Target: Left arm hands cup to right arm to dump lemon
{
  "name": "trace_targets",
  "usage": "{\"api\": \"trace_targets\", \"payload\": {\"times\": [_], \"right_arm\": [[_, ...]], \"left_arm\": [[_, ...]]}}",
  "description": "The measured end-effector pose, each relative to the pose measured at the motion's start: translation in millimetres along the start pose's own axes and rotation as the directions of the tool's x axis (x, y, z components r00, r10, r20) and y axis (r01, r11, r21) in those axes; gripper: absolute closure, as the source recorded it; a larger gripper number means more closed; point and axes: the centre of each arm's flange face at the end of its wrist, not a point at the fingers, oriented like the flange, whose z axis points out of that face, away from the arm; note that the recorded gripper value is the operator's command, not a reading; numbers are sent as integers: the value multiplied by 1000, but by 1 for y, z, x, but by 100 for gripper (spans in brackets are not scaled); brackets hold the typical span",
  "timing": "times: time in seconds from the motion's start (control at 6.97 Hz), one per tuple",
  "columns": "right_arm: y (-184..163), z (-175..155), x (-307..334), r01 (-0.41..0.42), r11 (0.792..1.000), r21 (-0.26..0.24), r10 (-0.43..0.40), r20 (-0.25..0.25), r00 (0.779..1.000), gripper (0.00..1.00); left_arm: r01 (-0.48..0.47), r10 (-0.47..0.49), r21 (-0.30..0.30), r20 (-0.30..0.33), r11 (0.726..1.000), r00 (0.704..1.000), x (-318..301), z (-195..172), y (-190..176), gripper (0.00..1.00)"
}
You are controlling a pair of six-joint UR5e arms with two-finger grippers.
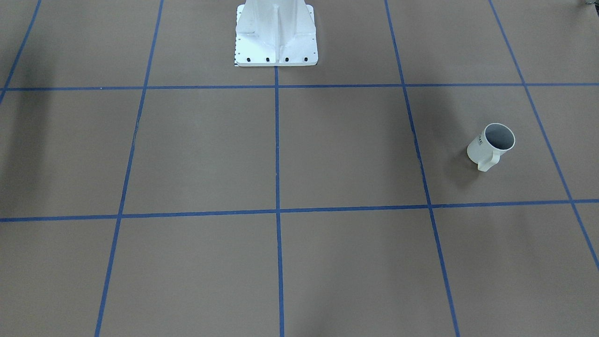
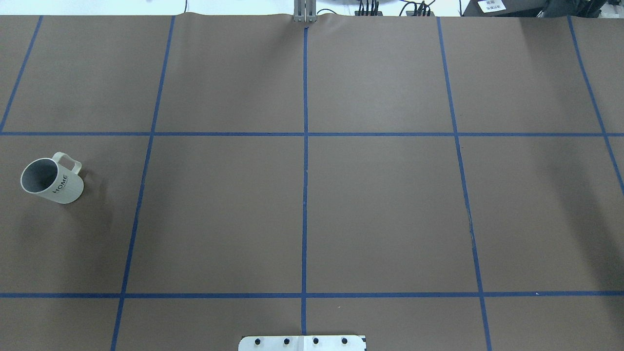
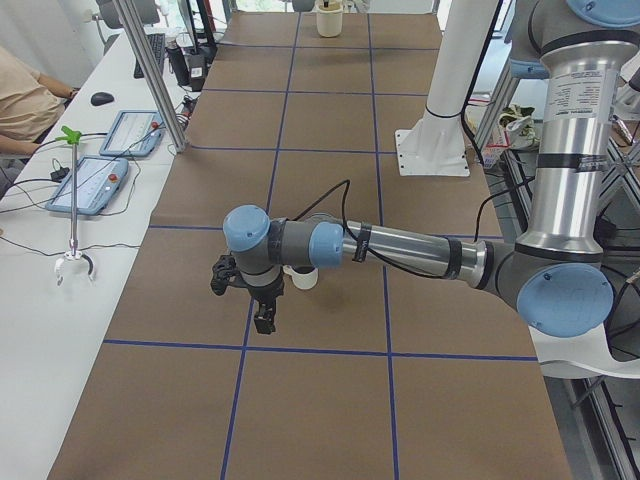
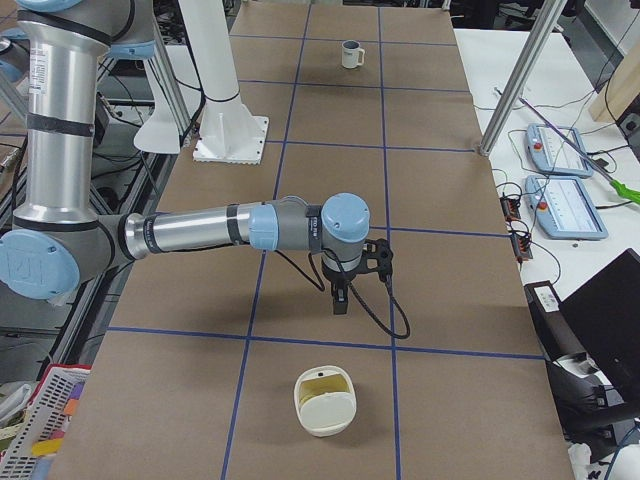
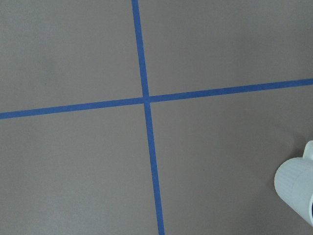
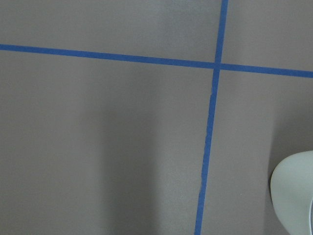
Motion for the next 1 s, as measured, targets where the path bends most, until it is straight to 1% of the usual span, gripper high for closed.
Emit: {"api": "trace_targets", "payload": {"times": [0.29, 0.57, 0.72, 0.86, 1.0], "right_arm": [[2, 6, 7, -14, 1000, -12, 13, -21, 1000, 0], [0, 19, 24, -40, 998, -38, 38, -46, 998, 0], [-3, 24, 30, -43, 998, -43, 40, -62, 997, 0], [-7, 27, 34, -38, 998, -39, 36, -70, 997, 0], [-8, 29, 36, -38, 998, -39, 35, -73, 997, 0]], "left_arm": [[20, -20, -17, 0, 1000, 1000, -9, 9, 14, 0], [16, -16, -12, 0, 1000, 1000, -7, 7, 14, 0], [16, -16, -11, -10, 1000, 1000, -6, 6, 12, 0], [20, -21, -14, -51, 1000, 998, -4, 8, 13, 0], [26, -28, -19, -105, 999, 994, -1, 10, 15, 0]]}}
